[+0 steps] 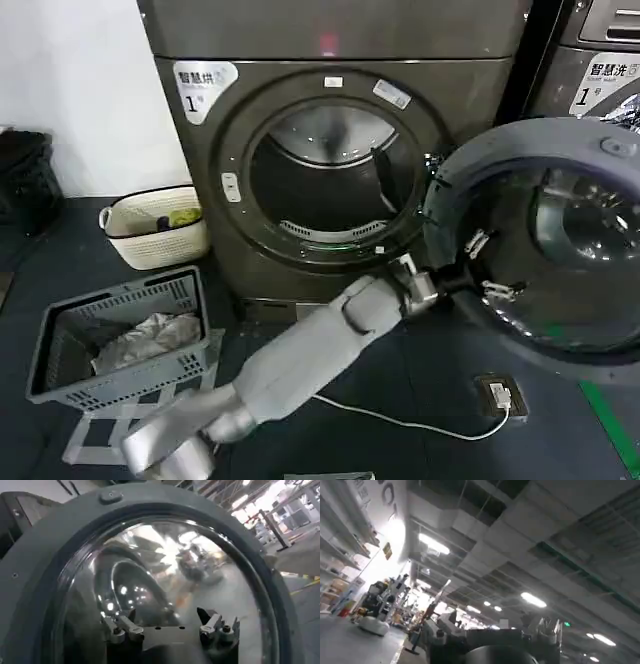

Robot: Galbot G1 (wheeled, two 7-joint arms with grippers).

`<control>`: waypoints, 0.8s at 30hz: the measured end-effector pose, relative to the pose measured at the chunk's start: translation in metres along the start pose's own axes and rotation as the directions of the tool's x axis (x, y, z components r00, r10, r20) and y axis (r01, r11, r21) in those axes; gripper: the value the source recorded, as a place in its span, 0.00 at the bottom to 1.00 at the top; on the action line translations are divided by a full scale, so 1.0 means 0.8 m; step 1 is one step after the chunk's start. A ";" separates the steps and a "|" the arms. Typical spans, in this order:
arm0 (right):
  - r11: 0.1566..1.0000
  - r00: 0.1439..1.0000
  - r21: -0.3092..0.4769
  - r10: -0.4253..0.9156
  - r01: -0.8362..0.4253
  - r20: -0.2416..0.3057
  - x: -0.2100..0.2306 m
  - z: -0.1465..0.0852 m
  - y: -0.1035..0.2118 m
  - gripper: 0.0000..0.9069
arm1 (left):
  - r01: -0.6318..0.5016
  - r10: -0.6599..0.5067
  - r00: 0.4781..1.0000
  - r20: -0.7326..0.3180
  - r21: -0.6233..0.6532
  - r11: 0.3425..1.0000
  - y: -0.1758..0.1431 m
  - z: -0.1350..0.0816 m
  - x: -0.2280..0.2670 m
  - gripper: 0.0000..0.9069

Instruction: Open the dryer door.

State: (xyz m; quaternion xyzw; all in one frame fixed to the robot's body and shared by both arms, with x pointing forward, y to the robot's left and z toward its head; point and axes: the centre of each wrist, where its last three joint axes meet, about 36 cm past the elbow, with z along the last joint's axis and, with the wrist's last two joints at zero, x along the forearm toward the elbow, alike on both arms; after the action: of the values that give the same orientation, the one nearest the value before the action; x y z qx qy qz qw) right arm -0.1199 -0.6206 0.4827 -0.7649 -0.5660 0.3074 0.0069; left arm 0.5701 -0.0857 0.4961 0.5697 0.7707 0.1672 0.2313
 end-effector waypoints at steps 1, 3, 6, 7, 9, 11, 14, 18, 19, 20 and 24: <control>1.000 1.000 0.000 0.000 0.000 -0.001 0.001 0.001 0.000 1.00 | 0.004 -0.004 1.000 -0.004 0.002 1.000 0.003 0.001 -0.006 1.00; 1.000 1.000 0.001 -0.003 0.003 0.000 0.003 0.002 0.001 1.00 | 0.012 -0.012 1.000 -0.025 0.001 1.000 0.011 0.009 -0.005 1.00; 1.000 1.000 0.000 -0.009 0.009 0.003 0.000 0.002 0.002 1.00 | 0.015 -0.014 0.999 -0.039 0.002 1.000 0.014 0.014 -0.003 1.00; 1.000 1.000 -0.003 -0.019 0.019 0.006 -0.002 0.000 0.002 1.00 | 0.014 -0.014 0.999 -0.040 0.004 1.000 0.013 0.014 -0.003 1.00; 0.999 0.999 -0.009 -0.035 0.036 0.012 -0.006 -0.003 0.005 1.00 | 0.000 0.001 0.999 -0.035 0.013 1.000 0.007 0.014 -0.003 1.00; 0.999 0.999 -0.014 -0.048 0.049 0.015 -0.009 -0.005 0.010 1.00 | -0.026 0.026 1.000 -0.017 0.020 0.999 -0.004 0.009 -0.004 1.00; 0.998 0.998 -0.021 -0.063 0.063 0.015 -0.013 -0.005 0.021 1.00 | -0.066 0.066 0.997 0.029 -0.008 0.998 -0.026 -0.009 -0.006 1.00; 0.996 0.997 -0.027 -0.081 0.081 0.008 -0.019 -0.008 0.038 1.00 | -0.104 0.107 0.993 0.055 -0.046 0.993 -0.045 -0.016 0.047 1.00; 0.996 0.996 -0.028 -0.086 0.086 0.005 -0.021 -0.009 0.042 1.00 | -0.102 0.105 0.994 0.040 -0.057 0.993 -0.042 -0.013 0.072 1.00; 0.995 0.996 -0.030 -0.093 0.093 0.007 -0.023 -0.010 0.047 1.00 | -0.102 0.104 0.994 0.026 -0.073 0.992 -0.039 -0.013 0.100 1.00; 0.991 0.992 -0.037 -0.128 0.129 0.021 -0.030 -0.012 0.060 1.00 | -0.115 0.117 0.993 0.010 -0.152 0.982 -0.040 -0.024 0.192 1.00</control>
State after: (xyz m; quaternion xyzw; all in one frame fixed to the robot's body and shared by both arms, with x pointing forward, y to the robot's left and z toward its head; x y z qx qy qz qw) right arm -0.0779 -0.6553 0.4844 -0.7240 -0.6200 0.3023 0.0069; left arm 0.4966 0.0519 0.4705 0.5961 0.7192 0.2328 0.2707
